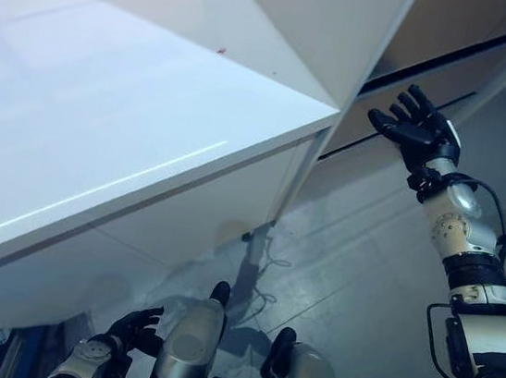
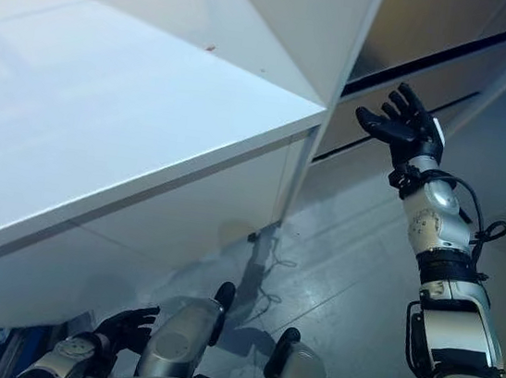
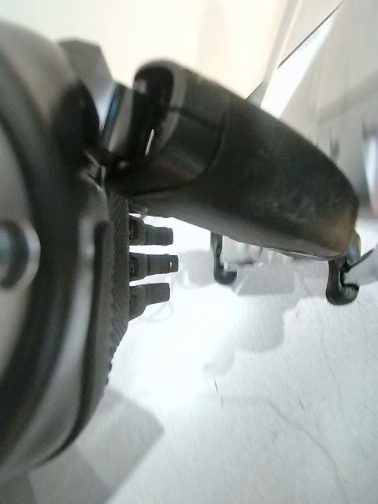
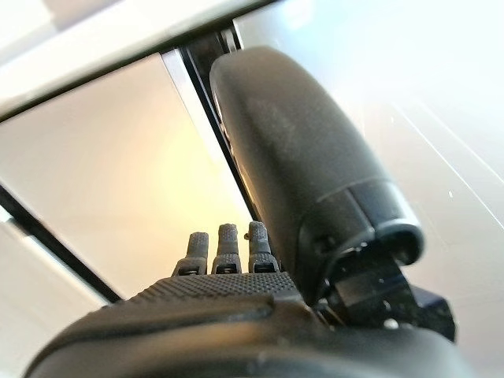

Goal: Put drinks into fridge and close the fridge

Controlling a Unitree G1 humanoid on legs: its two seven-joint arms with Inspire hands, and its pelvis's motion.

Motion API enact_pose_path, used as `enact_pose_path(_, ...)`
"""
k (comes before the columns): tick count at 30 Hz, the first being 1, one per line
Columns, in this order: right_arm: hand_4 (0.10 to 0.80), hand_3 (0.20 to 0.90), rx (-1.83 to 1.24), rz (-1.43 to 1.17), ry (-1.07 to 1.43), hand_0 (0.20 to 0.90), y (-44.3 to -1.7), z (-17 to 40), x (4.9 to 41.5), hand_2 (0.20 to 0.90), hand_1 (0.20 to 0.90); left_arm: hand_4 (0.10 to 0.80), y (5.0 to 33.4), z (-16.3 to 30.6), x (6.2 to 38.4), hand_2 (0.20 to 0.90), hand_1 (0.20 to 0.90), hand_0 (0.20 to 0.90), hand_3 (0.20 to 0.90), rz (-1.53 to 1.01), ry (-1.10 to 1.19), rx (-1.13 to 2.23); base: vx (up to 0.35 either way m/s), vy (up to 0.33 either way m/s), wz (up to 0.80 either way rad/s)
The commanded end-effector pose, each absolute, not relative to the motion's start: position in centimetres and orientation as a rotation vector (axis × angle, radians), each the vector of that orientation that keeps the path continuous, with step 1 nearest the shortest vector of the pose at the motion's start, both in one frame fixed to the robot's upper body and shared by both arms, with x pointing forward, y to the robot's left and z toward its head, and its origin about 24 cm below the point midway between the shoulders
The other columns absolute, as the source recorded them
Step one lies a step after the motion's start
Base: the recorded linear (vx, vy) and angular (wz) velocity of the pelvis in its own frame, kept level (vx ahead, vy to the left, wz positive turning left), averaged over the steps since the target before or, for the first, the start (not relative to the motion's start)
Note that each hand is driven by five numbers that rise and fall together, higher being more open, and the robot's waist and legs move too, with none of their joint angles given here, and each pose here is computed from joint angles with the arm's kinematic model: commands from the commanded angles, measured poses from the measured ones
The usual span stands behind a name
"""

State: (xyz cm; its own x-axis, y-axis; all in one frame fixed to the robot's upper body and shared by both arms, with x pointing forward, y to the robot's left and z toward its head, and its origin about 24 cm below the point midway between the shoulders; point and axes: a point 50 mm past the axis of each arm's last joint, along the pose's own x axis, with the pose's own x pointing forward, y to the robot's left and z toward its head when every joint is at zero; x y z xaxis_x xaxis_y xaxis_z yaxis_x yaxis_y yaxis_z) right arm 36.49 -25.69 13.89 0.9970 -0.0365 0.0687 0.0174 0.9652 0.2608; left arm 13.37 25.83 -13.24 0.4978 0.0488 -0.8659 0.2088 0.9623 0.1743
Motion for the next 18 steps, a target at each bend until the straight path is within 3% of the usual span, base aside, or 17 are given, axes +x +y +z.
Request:
enact_pose_path(1,0.8,0.9,0.215,0.039,-0.167,0.9,-25.4,15.3,35.7,0.9,0.9,0.8,24.5,-13.6,12.9,0.9,0.9,0.9,0.9,-0.135,1.052,0.218,-0.063,-0.057,-0.35)
enact_pose_path(5,0.8,0.9,0.263,0.044,0.004,0.9,-23.8,8.4,33.4,0.9,0.9,0.8,23.5,-14.0,12.9,0.9,0.9,0.9,0.9,-0.083,1.073,0.066,-0.086,-0.05,-0.3)
enact_pose_path(14,0.8,0.9,0.231,-0.05,0.618,0.9,-24.1,-8.2,22.1,0.9,0.9,0.8,22.8,-14.7,12.2,0.9,0.9,0.9,0.9,-0.018,1.098,-0.093,-0.055,0.011,-0.21)
enact_pose_path(18,0.8,0.9,0.242,-0.136,0.821,0.9,-24.5,-11.8,17.6,0.9,0.9,0.8,22.7,-14.6,12.6,0.9,0.9,0.9,0.9,-0.005,1.088,-0.117,-0.041,0.016,-0.04)
